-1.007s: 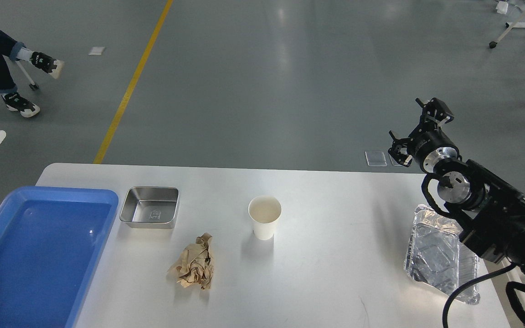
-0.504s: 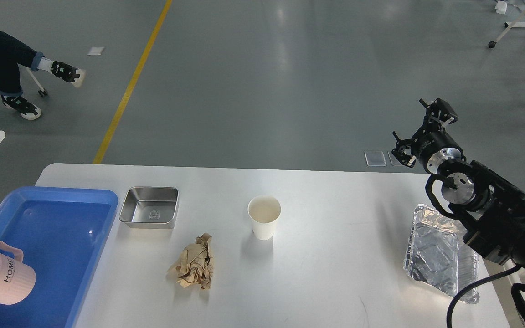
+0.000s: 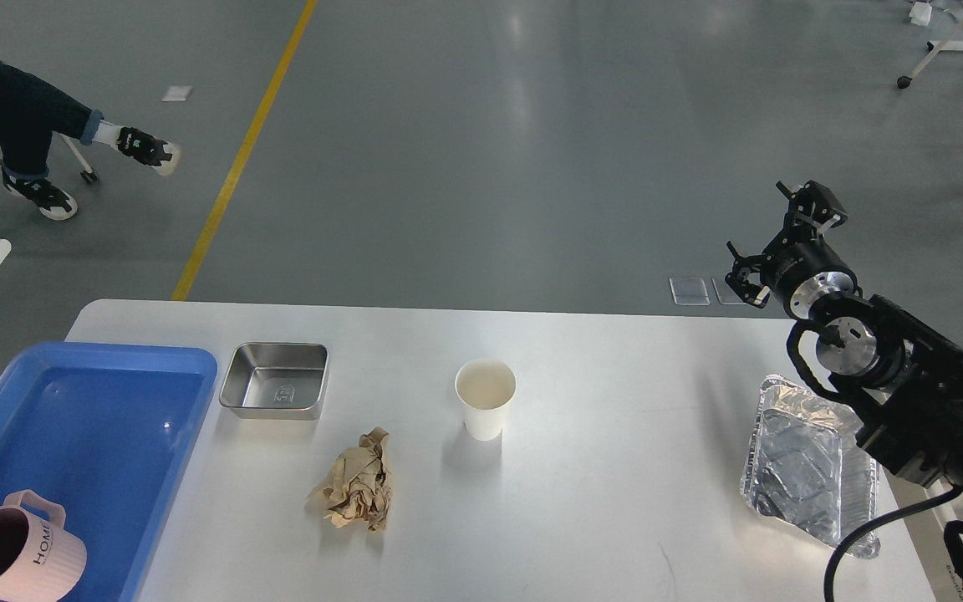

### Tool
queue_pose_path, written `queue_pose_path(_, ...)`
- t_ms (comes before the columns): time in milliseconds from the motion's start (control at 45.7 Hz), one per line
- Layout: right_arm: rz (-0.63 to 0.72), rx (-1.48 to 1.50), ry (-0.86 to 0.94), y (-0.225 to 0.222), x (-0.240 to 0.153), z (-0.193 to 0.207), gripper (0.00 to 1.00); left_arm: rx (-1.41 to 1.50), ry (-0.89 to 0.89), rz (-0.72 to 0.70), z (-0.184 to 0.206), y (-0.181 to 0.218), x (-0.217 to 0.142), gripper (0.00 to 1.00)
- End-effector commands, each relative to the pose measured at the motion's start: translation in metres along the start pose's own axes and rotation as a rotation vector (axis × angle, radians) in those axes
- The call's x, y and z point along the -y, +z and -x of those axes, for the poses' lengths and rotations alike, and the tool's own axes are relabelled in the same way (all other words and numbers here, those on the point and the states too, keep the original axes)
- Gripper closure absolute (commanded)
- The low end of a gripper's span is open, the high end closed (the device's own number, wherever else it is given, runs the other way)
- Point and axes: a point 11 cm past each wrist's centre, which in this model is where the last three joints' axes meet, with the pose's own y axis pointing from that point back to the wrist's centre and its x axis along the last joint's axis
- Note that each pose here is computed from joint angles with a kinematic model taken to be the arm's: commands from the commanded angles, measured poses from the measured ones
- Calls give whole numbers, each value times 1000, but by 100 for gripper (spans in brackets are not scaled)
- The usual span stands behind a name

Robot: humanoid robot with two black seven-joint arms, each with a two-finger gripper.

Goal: Tidy desktop

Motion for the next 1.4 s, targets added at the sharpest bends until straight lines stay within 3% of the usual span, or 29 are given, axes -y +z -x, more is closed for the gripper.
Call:
queue_pose_path(0,0,0,0,0,0,0,0,4,-4,7,2,4,4,100)
queue_pose_path(526,0,0,-1,0,-1,-1,0,3,4,1,6,6,12,100)
queue_pose_path(635,0,0,-6,-1,-1,0,0,1,3,3,5,6,11,89)
queue_pose_path(723,0,0,-6,-1,-1,0,0,1,-1,2,4,4,8,68)
queue_pose_path(788,0,2,-7,-1,-1,1,0,8,-29,-1,7,3,8,46)
queue_pose_path(832,0,1,-7,-1,-1,1,0,16,-44,5,7,5,6,17)
queue_pose_path(854,0,2,-7,-1,-1,1,0,18,-49,9,7,7,5,8)
queue_pose_path(1380,6,4,-7,2,-2,0,0,46,-73,161,-20,44,-34,5)
